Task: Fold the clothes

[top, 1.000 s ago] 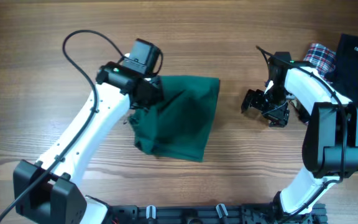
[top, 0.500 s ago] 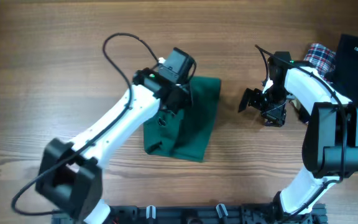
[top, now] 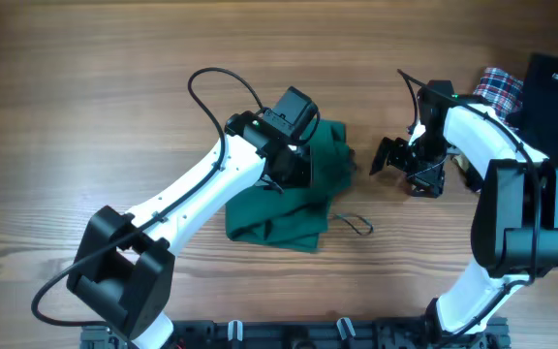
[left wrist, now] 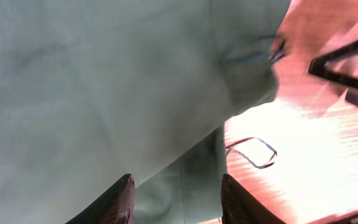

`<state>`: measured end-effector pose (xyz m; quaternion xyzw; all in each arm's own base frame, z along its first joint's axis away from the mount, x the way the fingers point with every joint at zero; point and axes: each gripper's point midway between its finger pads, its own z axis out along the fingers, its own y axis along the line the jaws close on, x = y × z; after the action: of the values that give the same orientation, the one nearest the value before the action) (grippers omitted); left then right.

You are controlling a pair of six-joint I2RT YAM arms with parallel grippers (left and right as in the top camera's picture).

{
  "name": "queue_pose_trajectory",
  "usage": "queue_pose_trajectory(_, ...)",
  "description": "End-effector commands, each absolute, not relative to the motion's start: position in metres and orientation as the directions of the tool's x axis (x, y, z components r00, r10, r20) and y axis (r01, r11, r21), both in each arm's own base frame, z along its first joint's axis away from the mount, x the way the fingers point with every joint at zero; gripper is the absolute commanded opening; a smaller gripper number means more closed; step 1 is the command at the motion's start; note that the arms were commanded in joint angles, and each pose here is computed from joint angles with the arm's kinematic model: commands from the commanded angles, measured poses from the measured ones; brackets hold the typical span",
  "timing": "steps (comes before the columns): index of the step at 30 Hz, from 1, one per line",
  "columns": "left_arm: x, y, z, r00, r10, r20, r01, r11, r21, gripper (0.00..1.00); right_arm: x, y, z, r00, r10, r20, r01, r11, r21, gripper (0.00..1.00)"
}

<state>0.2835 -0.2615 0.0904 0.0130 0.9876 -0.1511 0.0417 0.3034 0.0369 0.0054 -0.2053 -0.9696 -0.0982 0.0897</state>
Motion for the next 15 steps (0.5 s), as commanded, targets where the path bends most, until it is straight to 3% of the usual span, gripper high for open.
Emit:
queue_pose_trajectory(1, 0.290, -0.258, 0.108, -0.993, 0.025, -0.114, 0.061, 0.944, -0.325, 0.45, 0.312, 0.044, 0.009, -0.908, 0.366, 0.203, 0.404, 0.893, 0.197, 1.00)
queue_pose_trajectory(4, 0.302, -0.239, 0.114, -0.988, -0.024, -0.150, 0.022, 0.955, -0.296, 0.46, 0.326, 0.044, 0.033, -0.923, 0.366, 0.123, 0.385, 0.894, 0.231, 1.00)
queue_pose_trajectory(6, 0.306, -0.222, 0.111, -0.990, -0.066, -0.126, -0.029, 0.962, -0.272, 0.48, 0.344, 0.044, 0.074, -0.931, 0.365, -0.004, 0.349, 0.894, 0.282, 1.00)
queue_pose_trajectory(9, 0.308, -0.206, 0.100, -0.990, -0.095, -0.100, -0.070, 0.970, -0.232, 0.72, 0.350, 0.049, 0.106, -0.934, 0.345, -0.089, 0.297, 0.891, 0.343, 1.00)
queue_pose_trajectory(15, 0.331, -0.152, 0.075, -0.970, -0.237, -0.050, -0.226, 0.958, -0.174, 0.87, 0.341, 0.052, 0.120, -0.935, 0.342, -0.091, 0.290, 0.887, 0.360, 1.00)
